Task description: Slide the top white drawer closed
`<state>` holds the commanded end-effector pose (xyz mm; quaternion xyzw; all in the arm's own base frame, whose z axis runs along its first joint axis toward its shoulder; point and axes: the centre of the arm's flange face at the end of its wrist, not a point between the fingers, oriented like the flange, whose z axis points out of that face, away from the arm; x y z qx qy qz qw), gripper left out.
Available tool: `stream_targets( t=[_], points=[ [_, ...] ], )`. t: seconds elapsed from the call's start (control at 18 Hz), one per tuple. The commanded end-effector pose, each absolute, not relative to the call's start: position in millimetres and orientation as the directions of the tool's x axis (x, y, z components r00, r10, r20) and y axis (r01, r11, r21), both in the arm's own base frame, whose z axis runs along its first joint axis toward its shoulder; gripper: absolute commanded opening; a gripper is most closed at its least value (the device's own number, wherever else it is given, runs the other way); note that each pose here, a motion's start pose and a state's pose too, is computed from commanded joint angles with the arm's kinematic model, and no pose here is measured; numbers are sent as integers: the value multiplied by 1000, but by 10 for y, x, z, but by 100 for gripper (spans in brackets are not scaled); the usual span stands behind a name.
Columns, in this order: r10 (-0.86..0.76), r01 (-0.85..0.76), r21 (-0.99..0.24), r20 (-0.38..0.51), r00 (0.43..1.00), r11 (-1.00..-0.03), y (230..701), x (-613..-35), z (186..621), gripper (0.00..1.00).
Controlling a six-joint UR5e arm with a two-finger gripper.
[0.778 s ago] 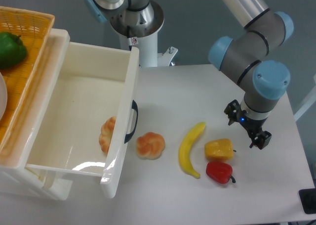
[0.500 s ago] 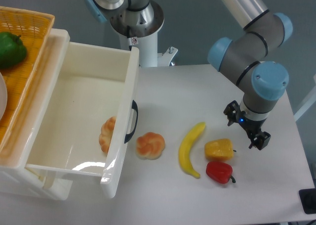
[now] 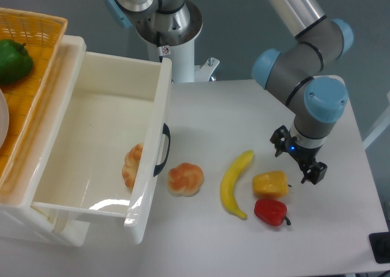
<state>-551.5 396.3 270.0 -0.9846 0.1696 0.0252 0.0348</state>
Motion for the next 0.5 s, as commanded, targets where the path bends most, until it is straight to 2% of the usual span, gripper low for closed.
stream_targets(
  t=[0.33,0.39,0.5],
  points=[
    [-134,-141,-117,-72,988,-983,4131,-5361,2942,100],
    [-114,-122,-124,-68,991,-985,4196,-5298,2965,95],
    [-104,-110,-124,-55,993,-986,4328,-5091,2972,69]
  ],
)
